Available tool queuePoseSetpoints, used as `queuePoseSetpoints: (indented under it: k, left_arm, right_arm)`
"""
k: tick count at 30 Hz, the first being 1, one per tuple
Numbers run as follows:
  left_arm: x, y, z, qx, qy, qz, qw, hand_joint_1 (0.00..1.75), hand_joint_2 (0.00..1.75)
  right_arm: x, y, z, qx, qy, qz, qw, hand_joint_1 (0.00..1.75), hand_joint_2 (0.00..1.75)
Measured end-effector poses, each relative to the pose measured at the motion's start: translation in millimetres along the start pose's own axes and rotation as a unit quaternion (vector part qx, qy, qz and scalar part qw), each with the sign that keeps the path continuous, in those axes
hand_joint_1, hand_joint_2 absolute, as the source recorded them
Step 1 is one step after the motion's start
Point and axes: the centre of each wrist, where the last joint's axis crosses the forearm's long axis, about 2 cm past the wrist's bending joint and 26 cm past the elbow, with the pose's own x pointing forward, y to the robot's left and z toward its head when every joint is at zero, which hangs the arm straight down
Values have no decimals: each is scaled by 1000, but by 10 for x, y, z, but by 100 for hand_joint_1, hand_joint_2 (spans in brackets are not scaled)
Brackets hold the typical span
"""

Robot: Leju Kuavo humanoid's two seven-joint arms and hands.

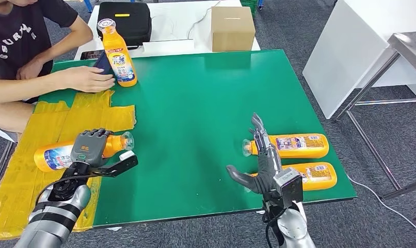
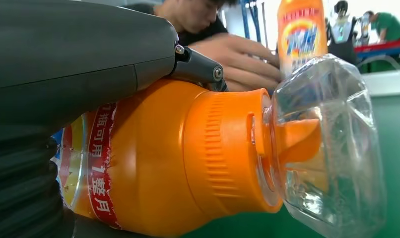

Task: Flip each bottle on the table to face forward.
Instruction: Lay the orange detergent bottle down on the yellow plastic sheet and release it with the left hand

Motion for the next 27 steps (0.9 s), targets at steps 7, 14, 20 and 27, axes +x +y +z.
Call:
queuePoseSetpoints:
  k: [7,14,20,27]
  left_arm:
    - [-50,-88,-65,-22,19,-2,1000,175,175]
    - [-112,-174,-116,-45,27,42,998,0,175]
    - [-98,-222,-127,-62,42,80,994,0,175]
    - [-92,-235,-144,-69,49,88,993,0,175]
  right_arm:
    - [-22,24,-42,6,0,-2,1000,0,175]
    - [-59,46,-90,12,4,-5,1000,0,175]
    - [-94,57,-96,15,12,-6,1000,0,175]
    - [-121,69,-93,16,17,-7,1000,0,175]
